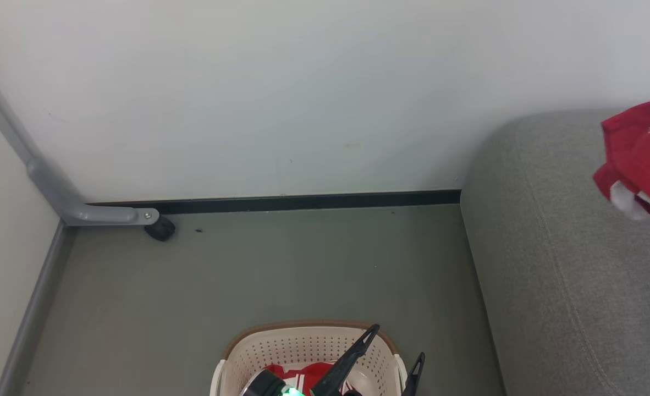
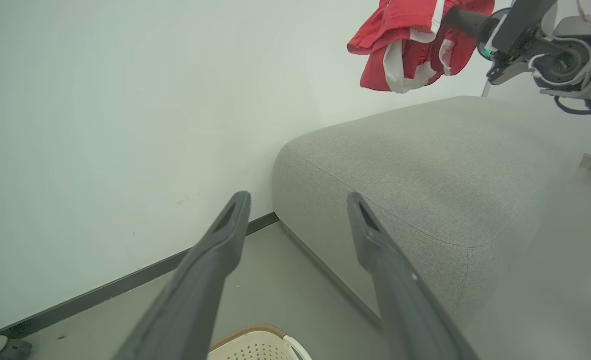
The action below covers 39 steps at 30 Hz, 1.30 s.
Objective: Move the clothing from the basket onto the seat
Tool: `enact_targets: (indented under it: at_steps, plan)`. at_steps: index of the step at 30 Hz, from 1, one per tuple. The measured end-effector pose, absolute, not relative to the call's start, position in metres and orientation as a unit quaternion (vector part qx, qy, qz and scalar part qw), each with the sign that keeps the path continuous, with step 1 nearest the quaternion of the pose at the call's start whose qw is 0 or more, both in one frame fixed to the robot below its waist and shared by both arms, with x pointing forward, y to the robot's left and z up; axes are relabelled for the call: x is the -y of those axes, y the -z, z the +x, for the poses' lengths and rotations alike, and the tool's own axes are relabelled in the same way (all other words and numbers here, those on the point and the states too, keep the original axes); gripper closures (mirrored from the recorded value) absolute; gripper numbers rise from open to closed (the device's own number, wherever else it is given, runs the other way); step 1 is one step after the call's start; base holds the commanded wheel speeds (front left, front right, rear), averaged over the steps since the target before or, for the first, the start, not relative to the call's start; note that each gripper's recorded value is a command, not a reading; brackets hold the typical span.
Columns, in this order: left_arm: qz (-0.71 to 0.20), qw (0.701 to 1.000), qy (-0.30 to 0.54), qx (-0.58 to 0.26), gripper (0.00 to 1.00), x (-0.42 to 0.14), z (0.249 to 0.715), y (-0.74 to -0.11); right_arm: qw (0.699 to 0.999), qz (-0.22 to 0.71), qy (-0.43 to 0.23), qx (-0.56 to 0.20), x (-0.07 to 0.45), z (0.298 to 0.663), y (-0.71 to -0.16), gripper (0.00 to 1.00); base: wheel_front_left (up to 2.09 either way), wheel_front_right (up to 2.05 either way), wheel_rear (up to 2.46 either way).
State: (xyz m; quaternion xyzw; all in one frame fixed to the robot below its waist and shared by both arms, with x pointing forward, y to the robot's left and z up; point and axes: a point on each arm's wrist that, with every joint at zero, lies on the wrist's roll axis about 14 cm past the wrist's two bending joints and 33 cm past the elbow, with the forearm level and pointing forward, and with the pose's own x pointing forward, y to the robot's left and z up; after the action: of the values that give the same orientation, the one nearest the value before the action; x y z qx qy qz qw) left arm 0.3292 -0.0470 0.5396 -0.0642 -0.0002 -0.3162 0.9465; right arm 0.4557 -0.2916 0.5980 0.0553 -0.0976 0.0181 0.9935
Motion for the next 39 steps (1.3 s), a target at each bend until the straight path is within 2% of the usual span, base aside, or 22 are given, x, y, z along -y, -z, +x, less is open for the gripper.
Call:
enact_targets:
  at_steps: [11,19,29,39]
  plan:
    - [-0.071,0.934,0.348,-0.032,0.0,0.067,0.354,-0.513,0.991,0.069,0.092,0.074,0.38,0.475,-0.579,1.0,0.0,0.0,0.0]
    - [-0.074,0.928,0.361,-0.049,0.0,0.076,0.371,-0.492,0.986,0.085,0.136,0.048,0.41,0.492,-0.554,1.0,0.0,0.0,0.0]
    - [-0.085,0.92,0.376,-0.067,0.0,0.086,0.394,-0.464,0.985,0.089,0.15,0.006,0.426,0.52,-0.518,1.0,0.0,0.0,0.0]
    - [-0.092,0.925,0.358,-0.087,0.0,0.078,0.412,-0.435,0.98,0.094,0.159,-0.07,0.425,0.523,-0.457,1.0,0.0,0.0,0.0]
